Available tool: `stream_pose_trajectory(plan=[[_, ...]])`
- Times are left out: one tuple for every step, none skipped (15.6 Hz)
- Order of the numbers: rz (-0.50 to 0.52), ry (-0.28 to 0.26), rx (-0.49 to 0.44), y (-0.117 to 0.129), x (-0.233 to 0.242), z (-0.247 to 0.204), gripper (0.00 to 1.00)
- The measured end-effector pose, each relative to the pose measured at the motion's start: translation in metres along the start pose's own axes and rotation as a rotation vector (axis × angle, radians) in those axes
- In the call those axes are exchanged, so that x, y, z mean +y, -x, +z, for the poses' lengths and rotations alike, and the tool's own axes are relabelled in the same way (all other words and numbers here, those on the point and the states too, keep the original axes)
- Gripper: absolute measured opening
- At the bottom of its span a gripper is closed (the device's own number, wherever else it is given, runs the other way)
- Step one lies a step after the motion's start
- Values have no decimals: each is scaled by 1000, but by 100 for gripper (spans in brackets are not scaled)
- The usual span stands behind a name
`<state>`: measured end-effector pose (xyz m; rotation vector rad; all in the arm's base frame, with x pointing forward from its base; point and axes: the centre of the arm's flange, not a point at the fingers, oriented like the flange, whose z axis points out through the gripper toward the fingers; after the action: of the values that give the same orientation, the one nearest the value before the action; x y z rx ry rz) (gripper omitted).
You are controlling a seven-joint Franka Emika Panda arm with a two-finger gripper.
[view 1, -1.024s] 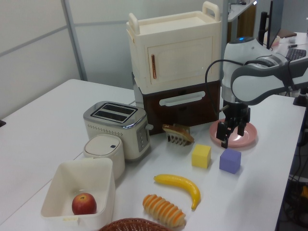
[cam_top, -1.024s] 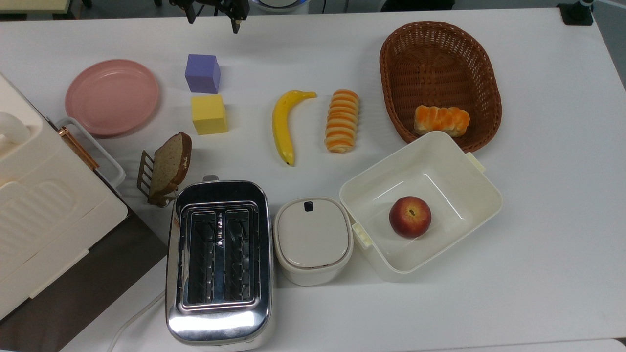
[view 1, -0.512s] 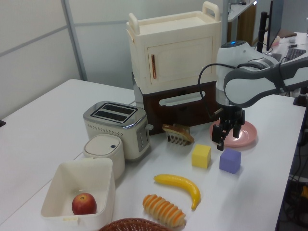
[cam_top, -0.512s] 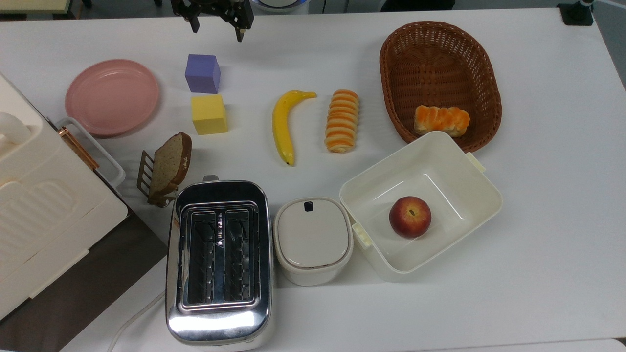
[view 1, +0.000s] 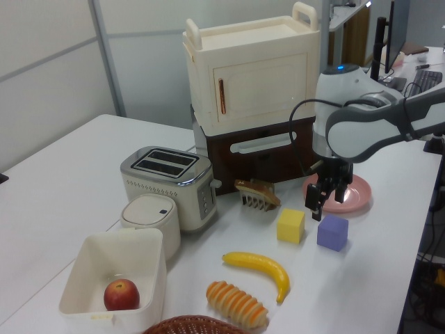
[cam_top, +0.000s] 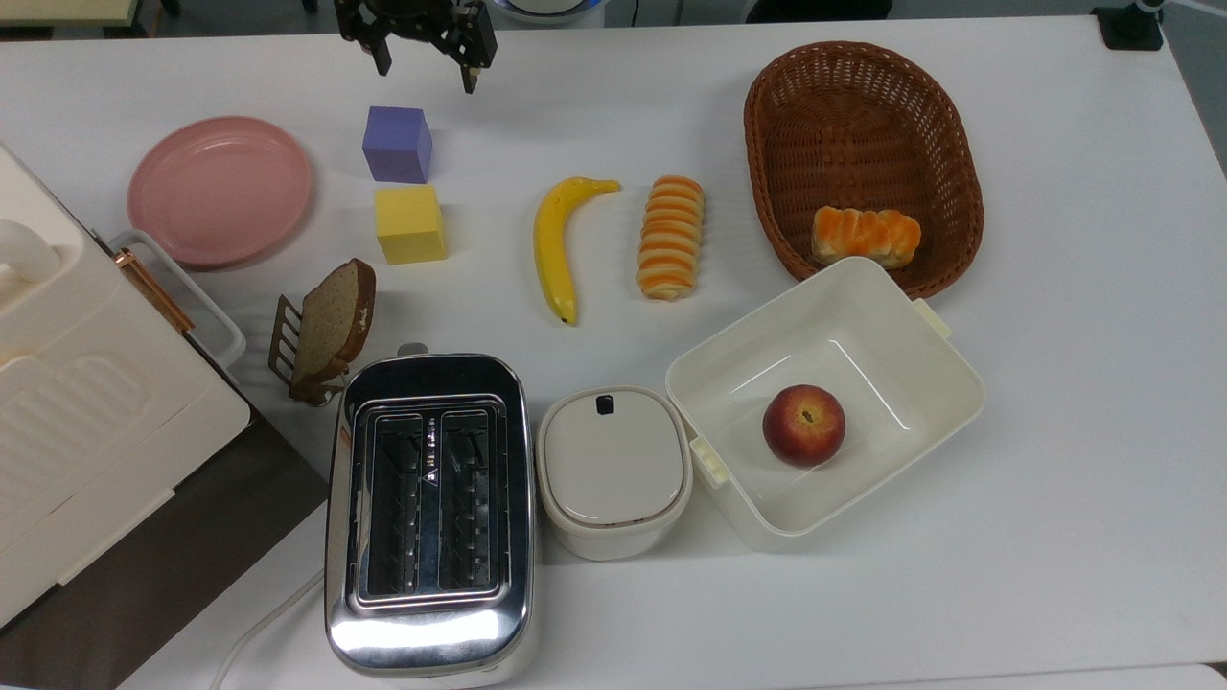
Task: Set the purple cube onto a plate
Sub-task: 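Lower the open gripper over the purple cube, then close the gripper on the purple cube and lift it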
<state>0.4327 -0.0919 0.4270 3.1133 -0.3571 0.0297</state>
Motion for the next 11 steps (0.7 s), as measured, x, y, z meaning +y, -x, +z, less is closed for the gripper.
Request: stream_pose_trajectory(plan=[[4,0,-10,2,2,6,100],[12,-2,-16,3,5,9,100],[28,-5,-20,3,13,11,100],[51,-10,-23,4,23,12,100],[72,-11,-26,4,35,14,100],[84,-2,-35,5,46,18,100],[90,7,-45,5,54,23,100],[97,16,-48,4,60,28,100],[103,21,-42,1,64,34,100],[108,27,-40,-3,68,43,100],[103,35,-39,-6,69,51,100]])
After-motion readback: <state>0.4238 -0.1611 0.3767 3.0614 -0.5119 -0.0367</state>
